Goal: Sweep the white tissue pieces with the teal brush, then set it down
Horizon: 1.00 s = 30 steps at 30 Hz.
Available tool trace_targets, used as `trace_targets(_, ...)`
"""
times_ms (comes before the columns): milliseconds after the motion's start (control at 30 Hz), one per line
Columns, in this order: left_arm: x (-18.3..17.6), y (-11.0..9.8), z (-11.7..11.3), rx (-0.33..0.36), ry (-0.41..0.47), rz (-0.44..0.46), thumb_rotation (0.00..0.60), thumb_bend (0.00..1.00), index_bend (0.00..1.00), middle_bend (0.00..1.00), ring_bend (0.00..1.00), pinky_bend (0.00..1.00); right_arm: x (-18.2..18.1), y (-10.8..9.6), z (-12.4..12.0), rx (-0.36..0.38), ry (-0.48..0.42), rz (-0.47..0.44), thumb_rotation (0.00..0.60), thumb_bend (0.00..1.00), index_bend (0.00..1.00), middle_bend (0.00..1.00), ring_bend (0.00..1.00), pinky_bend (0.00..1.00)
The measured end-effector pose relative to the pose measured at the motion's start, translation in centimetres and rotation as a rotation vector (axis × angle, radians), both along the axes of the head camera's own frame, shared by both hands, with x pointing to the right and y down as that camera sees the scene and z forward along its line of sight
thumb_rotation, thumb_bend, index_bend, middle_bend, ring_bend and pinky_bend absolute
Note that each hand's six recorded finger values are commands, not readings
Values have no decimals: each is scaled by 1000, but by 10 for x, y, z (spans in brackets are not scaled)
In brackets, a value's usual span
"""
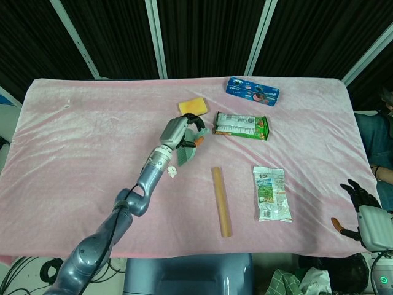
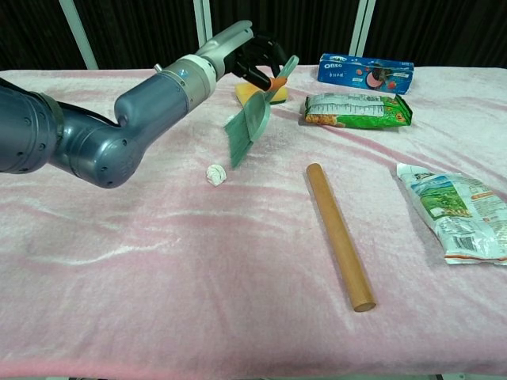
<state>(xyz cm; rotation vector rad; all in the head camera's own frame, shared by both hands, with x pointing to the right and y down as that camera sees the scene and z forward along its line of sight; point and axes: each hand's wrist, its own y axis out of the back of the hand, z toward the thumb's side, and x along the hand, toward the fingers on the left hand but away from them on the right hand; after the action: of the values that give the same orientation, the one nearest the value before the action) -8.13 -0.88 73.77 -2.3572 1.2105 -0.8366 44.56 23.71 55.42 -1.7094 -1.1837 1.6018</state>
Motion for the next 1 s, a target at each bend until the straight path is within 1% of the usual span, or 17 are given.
trace_targets(100,7,3,-3,-33,88,-30,600,378,632,615,239,338,0,0,0,2,1,-2,600,195,164,69,126,175)
trace_targets(200,15,3,-11,-41,179,-54,600,378,634,615,238,338,0,0,0,2,1,-3,600,195,164,69,126,175)
trace_targets(300,22,2,-21,-26,248,-58,600,378,634,615,238,338,0,0,1,0,1,-3,600,195,164,69,126,174)
trace_targets(467,28,-2,-40,31,305,-28,600,378,634,615,238,335,-1,0,1,-2,4,-8,600,195,165,70,126,175)
trace_targets(533,26,-4,-45,59,303,-9,600,378,635,616,238,331,0,0,1,-2,5,-6,600,195,165,70,126,175)
trace_targets(567,24,-4,-46,76,287,6,600,378,635,616,238,331,0,0,1,-2,5,-6,600,195,165,70,126,175)
trace_targets(667,13,-3,-45,118,215,57,600,378,636,616,238,330,0,0,1,-2,7,-7,600,196,165,70,126,174)
trace_targets(733,3,-2,-42,132,171,90,600,378,640,617,238,330,-1,0,2,-2,8,-9,600,196,165,70,126,174)
trace_targets(767,-5,0,-40,133,147,114,600,378,642,618,238,329,-1,0,1,-2,8,-10,600,196,165,70,126,174)
trace_targets(833,-13,1,-38,130,130,129,600,378,645,619,239,329,-1,0,1,-1,9,-10,600,196,165,70,126,174)
trace_targets(1000,-46,8,-29,92,73,158,600,378,647,621,238,327,-1,-1,2,-1,11,-9,600,197,166,70,126,174)
